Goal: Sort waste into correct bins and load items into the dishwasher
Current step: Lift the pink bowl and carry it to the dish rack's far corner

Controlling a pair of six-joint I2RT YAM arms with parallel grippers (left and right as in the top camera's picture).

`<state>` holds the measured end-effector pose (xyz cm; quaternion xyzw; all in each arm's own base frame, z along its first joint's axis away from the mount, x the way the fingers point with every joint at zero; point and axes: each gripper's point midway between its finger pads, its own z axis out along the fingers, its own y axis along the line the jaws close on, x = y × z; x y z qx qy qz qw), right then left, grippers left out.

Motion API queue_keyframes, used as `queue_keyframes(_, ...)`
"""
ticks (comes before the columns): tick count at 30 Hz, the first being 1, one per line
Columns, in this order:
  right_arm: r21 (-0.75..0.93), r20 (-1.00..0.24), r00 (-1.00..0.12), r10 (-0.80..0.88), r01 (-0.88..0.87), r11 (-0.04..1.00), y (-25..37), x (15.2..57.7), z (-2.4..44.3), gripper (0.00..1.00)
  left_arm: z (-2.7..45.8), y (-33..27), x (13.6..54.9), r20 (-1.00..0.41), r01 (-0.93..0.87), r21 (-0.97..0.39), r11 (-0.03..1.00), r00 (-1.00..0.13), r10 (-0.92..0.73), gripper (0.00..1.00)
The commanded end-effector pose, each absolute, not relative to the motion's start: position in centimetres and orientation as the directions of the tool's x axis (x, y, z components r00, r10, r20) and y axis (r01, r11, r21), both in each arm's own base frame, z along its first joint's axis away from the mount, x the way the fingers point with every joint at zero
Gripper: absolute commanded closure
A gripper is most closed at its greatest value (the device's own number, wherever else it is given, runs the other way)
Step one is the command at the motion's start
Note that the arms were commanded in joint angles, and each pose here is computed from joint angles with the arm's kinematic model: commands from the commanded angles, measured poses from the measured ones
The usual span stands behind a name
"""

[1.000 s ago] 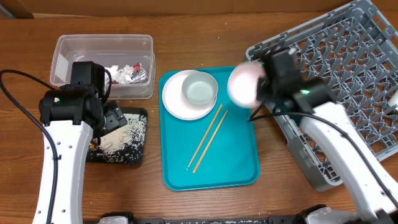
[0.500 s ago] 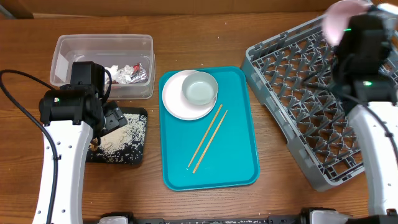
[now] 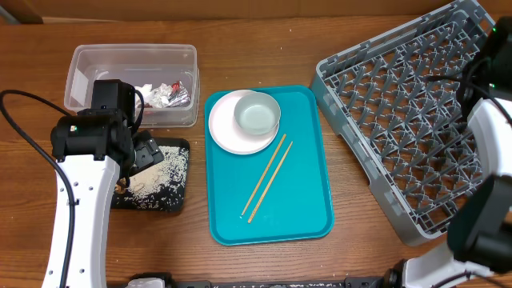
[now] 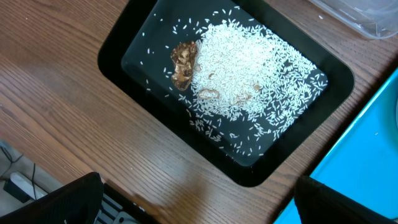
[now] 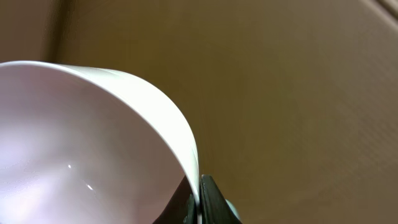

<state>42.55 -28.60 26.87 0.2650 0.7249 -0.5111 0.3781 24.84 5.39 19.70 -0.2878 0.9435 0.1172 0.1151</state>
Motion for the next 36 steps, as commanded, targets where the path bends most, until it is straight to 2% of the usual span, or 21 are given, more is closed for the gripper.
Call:
queue_keyframes(1, -0.663, -0.729, -0.682, 0.057, 0.725, 0.184, -31.5, 40.6, 24.5, 0.96, 19.8, 5.5, 24.8, -0.290, -0.580, 0.149, 0.801, -0.800, -0.525, 0.00)
queue_keyframes(5, -0.709, -0.674, -0.733, 0.090, 0.676, 0.200, -32.1, 41.1, 20.4, 0.96, 19.8, 5.5, 24.8, -0.290, -0.580, 0.149, 0.801, -0.800, -0.525, 0.00)
queue_keyframes(8, -0.702, -0.672, -0.732, 0.112, 0.678, 0.218, -31.7, 41.5, 18.3, 0.96, 19.8, 5.5, 24.8, -0.290, -0.580, 0.149, 0.801, -0.800, -0.526, 0.00)
queue_keyframes(11, -0.669, -0.678, -0.722, 0.140, 0.684, 0.291, -30.2, 42.1, 16.2, 0.96, 19.8, 5.5, 24.8, -0.290, -0.580, 0.149, 0.801, -0.800, -0.525, 0.00)
queue_keyframes(16, -0.647, -0.660, -0.729, 0.182, 0.675, 0.355, -27.7, 42.2, 14.0, 0.96, 19.8, 5.5, 24.8, -0.290, -0.580, 0.149, 0.801, -0.800, -0.525, 0.00)
queue_keyframes(24, -0.708, -0.548, -0.817, 0.178, 0.566, 0.423, -24.0, 41.6, 12.0, 0.93, 19.8, 5.5, 24.8, -0.290, -0.580, 0.149, 0.801, -0.800, -0.525, 0.00)
queue_keyframes(32, -0.688, -0.535, -0.810, 0.239, 0.582, 0.433, -22.3, 40.1, 11.2, 0.68, 19.8, 5.5, 24.8, -0.290, -0.580, 0.149, 0.801, -0.800, -0.526, 0.00)
queue_keyframes(36, -0.599, -0.548, -0.793, 0.267, 0.595, 0.536, -20.9, 40.3, 11.9, 0.63, 19.8, 5.5, 24.8, -0.290, -0.580, 0.149, 0.801, -0.800, -0.525, 0.00)
